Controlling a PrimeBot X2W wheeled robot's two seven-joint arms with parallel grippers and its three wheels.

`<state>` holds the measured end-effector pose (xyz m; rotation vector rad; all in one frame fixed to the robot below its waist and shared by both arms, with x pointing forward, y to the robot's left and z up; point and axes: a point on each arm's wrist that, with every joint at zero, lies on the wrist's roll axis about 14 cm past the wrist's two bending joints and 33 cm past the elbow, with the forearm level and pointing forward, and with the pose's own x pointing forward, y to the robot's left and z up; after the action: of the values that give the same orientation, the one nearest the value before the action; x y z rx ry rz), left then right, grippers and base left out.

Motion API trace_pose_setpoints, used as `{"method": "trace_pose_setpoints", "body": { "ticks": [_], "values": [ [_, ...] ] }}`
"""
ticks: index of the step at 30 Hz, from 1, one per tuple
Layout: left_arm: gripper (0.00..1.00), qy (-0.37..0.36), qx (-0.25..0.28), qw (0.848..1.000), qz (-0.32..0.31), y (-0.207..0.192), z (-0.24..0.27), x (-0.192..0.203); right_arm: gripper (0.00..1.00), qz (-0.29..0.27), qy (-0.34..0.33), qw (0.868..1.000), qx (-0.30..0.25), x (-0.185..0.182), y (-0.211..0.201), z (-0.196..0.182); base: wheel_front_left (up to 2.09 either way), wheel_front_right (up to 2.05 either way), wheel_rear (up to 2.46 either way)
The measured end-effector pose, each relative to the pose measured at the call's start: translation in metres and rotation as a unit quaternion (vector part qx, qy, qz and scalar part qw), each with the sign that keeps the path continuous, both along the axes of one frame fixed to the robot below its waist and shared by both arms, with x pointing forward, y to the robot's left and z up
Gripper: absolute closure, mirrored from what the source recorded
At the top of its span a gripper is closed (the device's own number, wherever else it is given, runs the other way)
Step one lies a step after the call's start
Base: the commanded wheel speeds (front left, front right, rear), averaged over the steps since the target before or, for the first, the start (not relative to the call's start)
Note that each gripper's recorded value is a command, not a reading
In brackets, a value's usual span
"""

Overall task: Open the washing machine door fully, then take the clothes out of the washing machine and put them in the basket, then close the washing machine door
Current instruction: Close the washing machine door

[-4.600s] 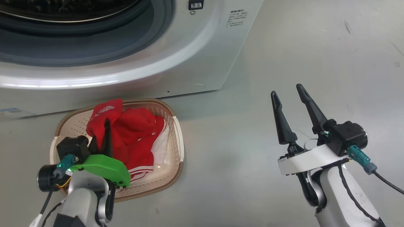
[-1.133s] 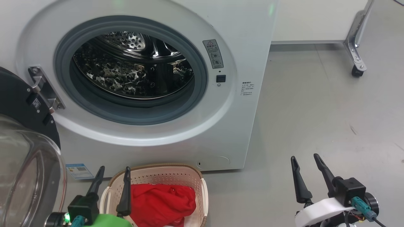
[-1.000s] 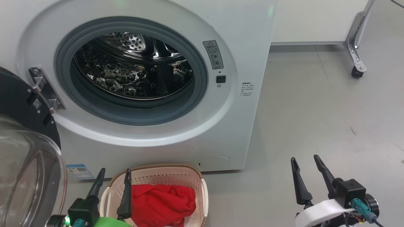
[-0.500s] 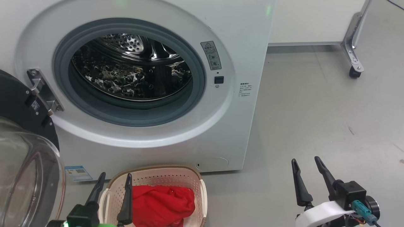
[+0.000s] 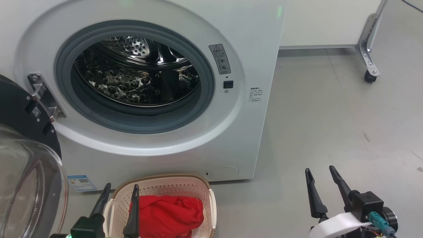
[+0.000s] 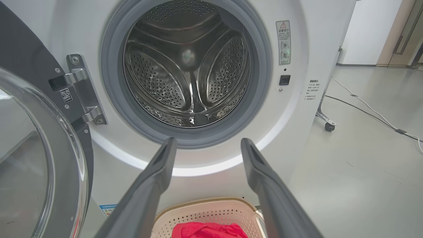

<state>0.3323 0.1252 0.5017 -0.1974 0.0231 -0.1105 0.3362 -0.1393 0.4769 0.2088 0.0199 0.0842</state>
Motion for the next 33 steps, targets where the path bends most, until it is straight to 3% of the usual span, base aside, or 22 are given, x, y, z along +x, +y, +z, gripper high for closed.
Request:
{"method": "trace_pose_setpoints", "body": {
  "ticks": [17,33],
  "values": [
    [0.00,0.000,0.001,1.000,0.000,0.000,0.006,-0.003,0.00,0.001,0.000,1.000,0.000,0.001,0.001,0.000,-0.22,0.22,0.00],
    [0.00,-0.005,0.006,1.000,-0.006,-0.005,0.012,-0.004,0.00,0.000,0.000,1.000,0.001,0.001,0.000,0.000,-0.89,0.89,0.00]
  ]
}}
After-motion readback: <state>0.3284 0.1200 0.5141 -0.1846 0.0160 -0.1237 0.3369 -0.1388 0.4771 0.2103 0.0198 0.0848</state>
